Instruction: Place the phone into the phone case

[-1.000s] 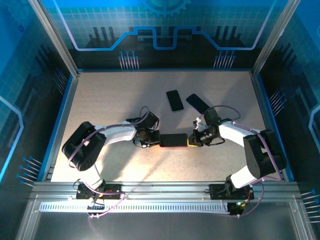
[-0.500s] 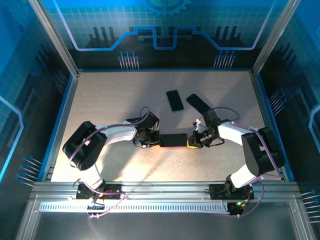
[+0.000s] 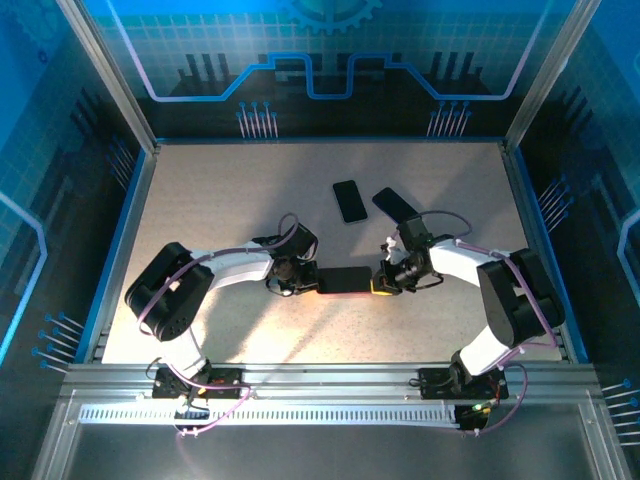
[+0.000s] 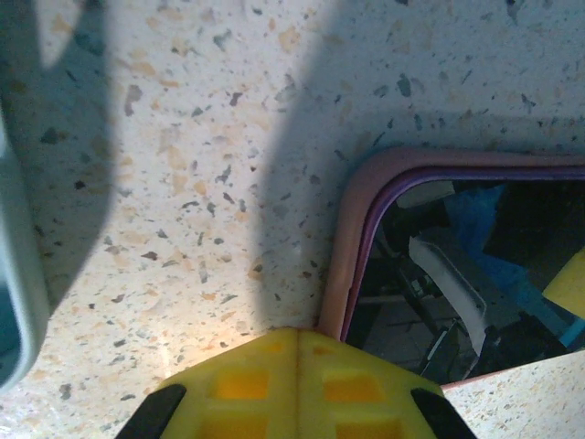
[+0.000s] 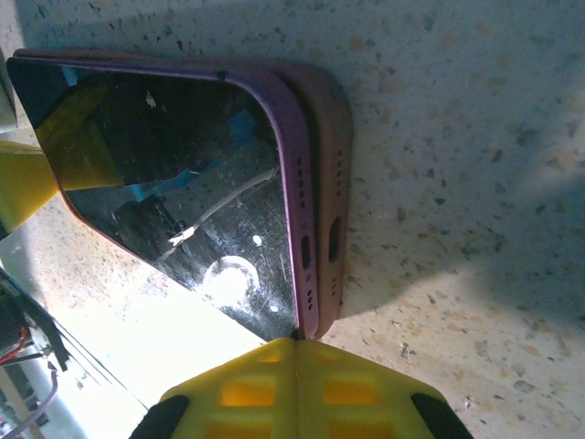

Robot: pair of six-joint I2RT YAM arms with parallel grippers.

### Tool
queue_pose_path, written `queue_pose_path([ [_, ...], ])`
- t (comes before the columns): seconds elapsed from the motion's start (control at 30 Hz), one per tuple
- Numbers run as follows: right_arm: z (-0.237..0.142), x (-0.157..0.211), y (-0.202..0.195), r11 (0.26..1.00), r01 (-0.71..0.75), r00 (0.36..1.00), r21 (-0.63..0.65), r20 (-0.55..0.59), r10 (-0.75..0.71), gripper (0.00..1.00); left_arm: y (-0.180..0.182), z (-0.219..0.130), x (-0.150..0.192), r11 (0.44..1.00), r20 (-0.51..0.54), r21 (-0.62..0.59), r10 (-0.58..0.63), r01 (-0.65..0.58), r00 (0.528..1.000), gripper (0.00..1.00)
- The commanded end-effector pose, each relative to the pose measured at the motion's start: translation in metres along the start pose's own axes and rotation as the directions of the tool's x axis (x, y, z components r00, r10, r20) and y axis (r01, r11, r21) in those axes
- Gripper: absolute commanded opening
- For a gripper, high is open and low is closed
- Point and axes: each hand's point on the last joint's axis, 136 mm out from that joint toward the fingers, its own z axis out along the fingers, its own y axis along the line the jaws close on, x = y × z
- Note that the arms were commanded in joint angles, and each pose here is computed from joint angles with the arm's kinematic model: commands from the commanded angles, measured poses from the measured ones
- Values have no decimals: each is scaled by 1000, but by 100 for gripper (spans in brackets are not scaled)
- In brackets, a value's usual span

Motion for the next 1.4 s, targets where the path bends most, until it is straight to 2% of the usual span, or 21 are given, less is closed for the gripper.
queue_pose_path([
  [0.0,35,28,-29,988,-4,995,152,-94,19,0,-7,6,3,1000,-19,21,8,-8,1000,6],
  [0.3,49,42,-45,964,-4,989,267,-142,43,0,-9,9,3,999,-21,31,7,-7,1000,6],
  [0.53,48,44,-45,959,-13,990,282,-130,52,0,-11,5,0,999,-5,36,12,-12,1000,6],
  [0.83,10,33,-22,968,-50,999,245,18,48,0,-18,-5,-7,999,26,40,28,-29,999,5],
  [1.03,-32,11,7,985,-37,990,169,142,13,0,-24,-19,-17,998,57,45,34,-36,998,6],
  [1.2,-57,-4,33,995,17,986,101,161,-33,0,-31,-31,-26,998,89,55,35,-40,995,6],
  [1.37,-61,-17,40,996,52,984,76,169,-64,0,-43,-34,-36,996,105,68,41,-49,994,6],
])
